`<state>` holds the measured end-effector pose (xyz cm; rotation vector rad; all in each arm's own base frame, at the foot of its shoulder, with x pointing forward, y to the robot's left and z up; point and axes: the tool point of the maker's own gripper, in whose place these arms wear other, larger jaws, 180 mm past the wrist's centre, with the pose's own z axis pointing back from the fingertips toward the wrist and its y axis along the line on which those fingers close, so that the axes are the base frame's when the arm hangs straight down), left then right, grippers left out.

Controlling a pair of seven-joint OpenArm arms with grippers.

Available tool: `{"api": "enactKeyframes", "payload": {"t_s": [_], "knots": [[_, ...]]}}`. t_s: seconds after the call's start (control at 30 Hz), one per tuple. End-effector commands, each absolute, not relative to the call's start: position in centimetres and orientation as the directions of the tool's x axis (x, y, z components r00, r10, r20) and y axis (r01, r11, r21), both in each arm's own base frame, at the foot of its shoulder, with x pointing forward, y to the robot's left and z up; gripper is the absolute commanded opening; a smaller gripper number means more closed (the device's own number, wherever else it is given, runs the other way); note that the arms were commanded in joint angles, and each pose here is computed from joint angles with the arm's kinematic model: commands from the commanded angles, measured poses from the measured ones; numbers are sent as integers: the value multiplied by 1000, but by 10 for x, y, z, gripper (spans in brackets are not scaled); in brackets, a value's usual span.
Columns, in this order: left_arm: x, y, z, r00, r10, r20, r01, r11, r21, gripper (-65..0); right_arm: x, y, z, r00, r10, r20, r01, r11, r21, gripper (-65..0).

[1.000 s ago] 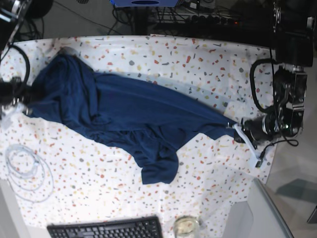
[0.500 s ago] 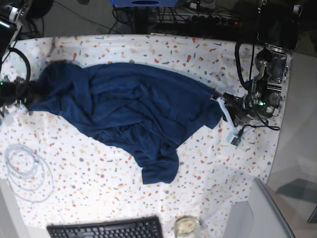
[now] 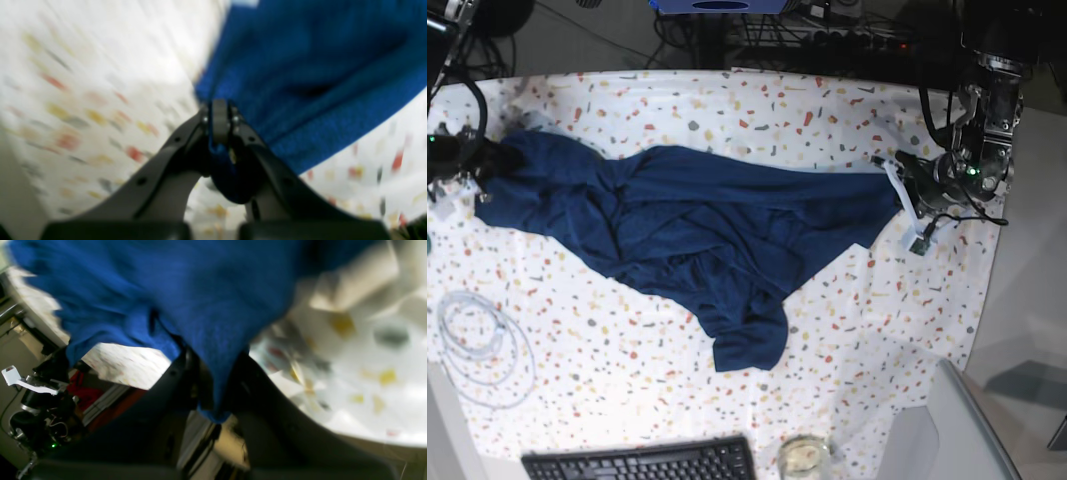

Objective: Layout the t-shirt on the table in an organized manner, then fold the t-shirt properly
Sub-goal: 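Drag the held shirt edge with both grippers to reposition it, then regrasp the shirt edge with the right gripper and pull it outward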

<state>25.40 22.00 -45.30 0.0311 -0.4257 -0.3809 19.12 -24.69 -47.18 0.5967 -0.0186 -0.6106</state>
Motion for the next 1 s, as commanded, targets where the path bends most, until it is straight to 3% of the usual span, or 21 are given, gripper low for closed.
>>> {"api": "enactKeyframes", "payload": {"t_s": [0.0, 0.13, 0.2, 0.27, 0.4, 0.47, 0.67, 0.8, 0.97], "knots": [[267, 223, -441, 819, -367, 441, 347, 929, 128, -650, 210, -259, -462, 817, -568, -96, 519, 653, 551, -645], [262, 223, -444, 823, -367, 434, 349, 929, 124, -650, 203, -264, -468, 803, -590, -82, 535, 654, 534, -632], [257, 222, -446, 827, -366, 428, 350, 929, 119, -650, 202, -266, -464, 811, -582, -55, 519, 673, 527, -588], [254, 221, -446, 826, -368, 426, 353, 928, 118, -650, 200, -268, -459, 817, -576, -21, 500, 691, 522, -498], [250, 216, -445, 821, -374, 431, 362, 925, 114, -650, 196, -271, -442, 824, -552, 126, 431, 756, 492, -255], [251, 213, -442, 815, -375, 441, 365, 924, 111, -650, 192, -274, -430, 800, -562, 211, 415, 772, 481, -201], [248, 203, -439, 806, -376, 457, 373, 922, 99, -650, 207, -226, -376, 793, -420, 442, 196, 862, 468, -198], [250, 195, -438, 804, -366, 469, 371, 925, 85, -650, 228, -168, -373, 853, -148, 501, -53, 929, 365, -197], [251, 194, -437, 801, -365, 474, 371, 925, 85, -650, 246, -132, -403, 862, 85, 500, -200, 963, 181, -197]]}}
